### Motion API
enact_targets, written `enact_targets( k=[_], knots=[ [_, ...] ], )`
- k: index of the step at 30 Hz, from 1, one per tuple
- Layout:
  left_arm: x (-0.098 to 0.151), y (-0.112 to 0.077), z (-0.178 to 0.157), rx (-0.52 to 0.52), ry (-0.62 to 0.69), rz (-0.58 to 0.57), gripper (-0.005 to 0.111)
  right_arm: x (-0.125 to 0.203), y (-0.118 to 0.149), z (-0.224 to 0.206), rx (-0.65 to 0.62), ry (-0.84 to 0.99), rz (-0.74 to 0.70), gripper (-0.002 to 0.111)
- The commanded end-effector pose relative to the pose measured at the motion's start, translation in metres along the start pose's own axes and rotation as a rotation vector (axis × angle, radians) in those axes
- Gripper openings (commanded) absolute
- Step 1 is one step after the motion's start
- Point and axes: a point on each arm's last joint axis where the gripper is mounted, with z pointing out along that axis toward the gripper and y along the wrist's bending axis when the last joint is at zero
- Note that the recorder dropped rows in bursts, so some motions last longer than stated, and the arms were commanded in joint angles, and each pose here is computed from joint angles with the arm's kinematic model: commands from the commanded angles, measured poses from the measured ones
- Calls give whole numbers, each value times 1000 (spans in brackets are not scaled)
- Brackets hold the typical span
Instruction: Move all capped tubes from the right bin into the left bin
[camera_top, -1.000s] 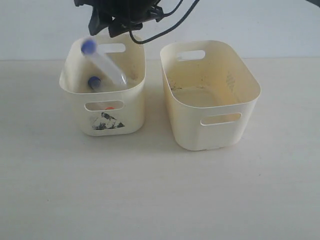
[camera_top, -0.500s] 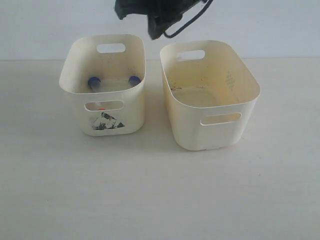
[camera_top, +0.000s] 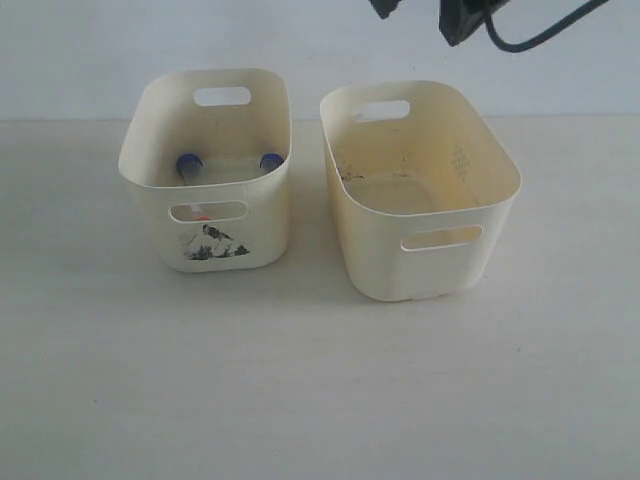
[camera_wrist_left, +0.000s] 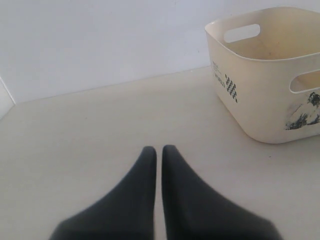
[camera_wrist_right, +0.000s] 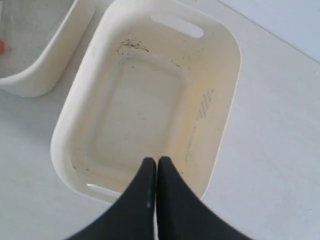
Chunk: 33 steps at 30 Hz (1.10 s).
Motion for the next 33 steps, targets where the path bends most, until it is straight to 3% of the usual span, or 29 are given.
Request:
enact_targets(
  k=[1,14,23,33],
  knots=[
    [-2,0,0,2,-12,-17,4,5,-7,-16,20,-35,13,0],
    [-2,0,0,2,-12,-17,4,5,-11,-20,52,-52,-12,0],
    [-2,0,0,2,-12,-17,4,-11,-16,-71,-21,-455,156,0],
    [-2,0,0,2,-12,-17,4,53,-31,-110,-4,-718,146,0]
  ],
)
